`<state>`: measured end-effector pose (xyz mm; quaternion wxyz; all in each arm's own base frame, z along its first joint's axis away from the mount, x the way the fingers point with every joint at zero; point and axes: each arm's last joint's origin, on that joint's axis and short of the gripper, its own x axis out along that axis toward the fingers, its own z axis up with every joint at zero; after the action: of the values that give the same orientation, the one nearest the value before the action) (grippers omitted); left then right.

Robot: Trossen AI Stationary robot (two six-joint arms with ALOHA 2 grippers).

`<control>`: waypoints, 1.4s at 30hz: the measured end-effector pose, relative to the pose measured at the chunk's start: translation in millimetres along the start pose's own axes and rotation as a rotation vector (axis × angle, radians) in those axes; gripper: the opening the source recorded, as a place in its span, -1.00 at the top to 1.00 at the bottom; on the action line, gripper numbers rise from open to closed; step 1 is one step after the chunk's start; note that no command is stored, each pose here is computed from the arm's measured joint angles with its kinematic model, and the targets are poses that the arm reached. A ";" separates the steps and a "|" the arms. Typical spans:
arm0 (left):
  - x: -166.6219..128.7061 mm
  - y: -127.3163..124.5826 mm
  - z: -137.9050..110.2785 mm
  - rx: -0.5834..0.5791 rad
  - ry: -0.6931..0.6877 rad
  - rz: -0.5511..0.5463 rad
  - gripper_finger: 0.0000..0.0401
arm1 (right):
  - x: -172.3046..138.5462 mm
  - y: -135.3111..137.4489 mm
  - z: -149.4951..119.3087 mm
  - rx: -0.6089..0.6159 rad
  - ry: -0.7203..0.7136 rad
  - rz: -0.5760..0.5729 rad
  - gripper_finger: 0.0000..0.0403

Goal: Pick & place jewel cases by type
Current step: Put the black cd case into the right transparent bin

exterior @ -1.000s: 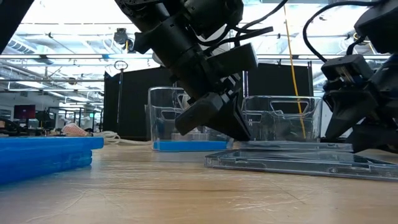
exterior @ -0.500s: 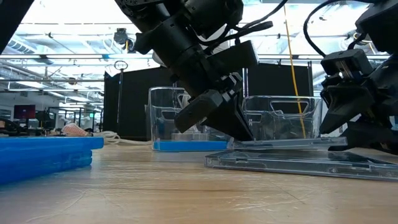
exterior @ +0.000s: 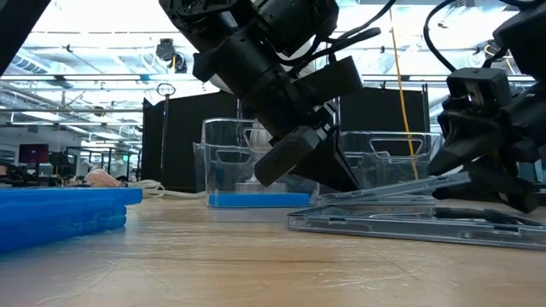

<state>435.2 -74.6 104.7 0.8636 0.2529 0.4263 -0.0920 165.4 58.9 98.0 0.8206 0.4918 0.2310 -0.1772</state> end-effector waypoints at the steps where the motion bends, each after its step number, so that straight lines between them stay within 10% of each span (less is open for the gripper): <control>1: -0.1 -0.5 0.2 0.000 0.000 0.001 0.78 | 0.0 0.1 0.0 -0.004 0.000 0.001 0.33; 26: -101.4 -48.7 60.8 0.140 -0.192 0.082 0.78 | -10.8 20.6 -14.6 -0.308 -0.044 0.187 0.83; 37: -176.2 -92.7 78.0 0.049 -0.299 -0.026 0.78 | -27.3 51.6 -18.7 -0.546 -0.096 0.425 0.85; 42: -181.7 -118.9 70.3 0.049 -0.225 -0.088 0.78 | -40.7 95.0 0.0 -0.690 -0.060 0.322 0.85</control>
<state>326.6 -222.7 240.1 0.8947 0.2432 0.3350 -0.1679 180.8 104.6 189.4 0.9616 0.2111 0.1729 0.0279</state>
